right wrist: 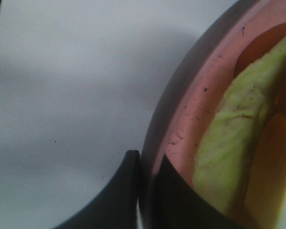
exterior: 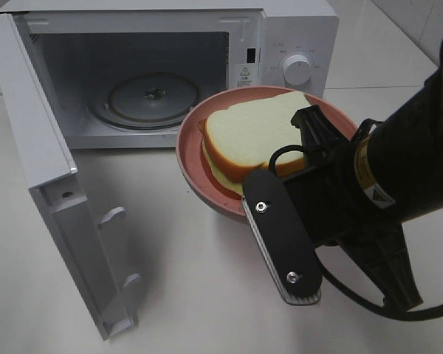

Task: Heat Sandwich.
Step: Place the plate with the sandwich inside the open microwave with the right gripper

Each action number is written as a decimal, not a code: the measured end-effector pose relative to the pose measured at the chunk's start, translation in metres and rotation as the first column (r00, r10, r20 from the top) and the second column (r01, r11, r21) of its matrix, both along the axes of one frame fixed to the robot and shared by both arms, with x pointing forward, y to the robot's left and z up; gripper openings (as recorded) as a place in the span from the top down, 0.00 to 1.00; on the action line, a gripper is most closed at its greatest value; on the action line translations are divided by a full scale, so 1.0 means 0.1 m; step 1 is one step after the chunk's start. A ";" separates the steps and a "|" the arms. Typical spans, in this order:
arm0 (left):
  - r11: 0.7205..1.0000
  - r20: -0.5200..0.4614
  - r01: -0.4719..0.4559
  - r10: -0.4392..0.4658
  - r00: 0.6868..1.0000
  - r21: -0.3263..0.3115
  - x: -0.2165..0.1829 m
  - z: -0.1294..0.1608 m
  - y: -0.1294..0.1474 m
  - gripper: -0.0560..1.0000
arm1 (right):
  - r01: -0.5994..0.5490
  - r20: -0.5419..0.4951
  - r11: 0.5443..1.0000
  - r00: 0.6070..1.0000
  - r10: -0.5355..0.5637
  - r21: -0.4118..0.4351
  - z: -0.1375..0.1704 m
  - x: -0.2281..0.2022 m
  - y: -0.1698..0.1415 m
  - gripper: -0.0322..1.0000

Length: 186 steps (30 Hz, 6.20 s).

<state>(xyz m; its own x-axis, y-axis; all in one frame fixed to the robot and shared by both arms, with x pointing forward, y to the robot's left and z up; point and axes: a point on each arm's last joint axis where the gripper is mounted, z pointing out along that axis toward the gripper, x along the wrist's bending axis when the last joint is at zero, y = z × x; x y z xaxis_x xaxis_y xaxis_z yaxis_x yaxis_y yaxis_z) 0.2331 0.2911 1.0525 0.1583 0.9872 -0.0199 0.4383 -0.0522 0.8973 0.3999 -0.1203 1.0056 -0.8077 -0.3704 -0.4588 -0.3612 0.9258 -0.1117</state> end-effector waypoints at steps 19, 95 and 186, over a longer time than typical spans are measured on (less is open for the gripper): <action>1.000 0.000 0.000 0.000 1.000 0.000 0.00 0.00 0.00 0.01 | -0.282 -0.074 0.959 0.958 0.279 -0.038 -0.03 0.25 -0.22 0.92; 1.000 0.000 0.000 0.000 1.000 0.000 0.00 0.00 0.00 0.01 | -0.325 -0.137 0.946 0.937 0.321 -0.003 -0.31 1.59 0.85 0.92; 1.000 0.000 0.000 0.000 1.000 0.000 0.00 0.00 0.00 0.01 | 0.014 -0.015 0.996 1.000 -0.013 0.086 -0.81 2.85 1.44 0.47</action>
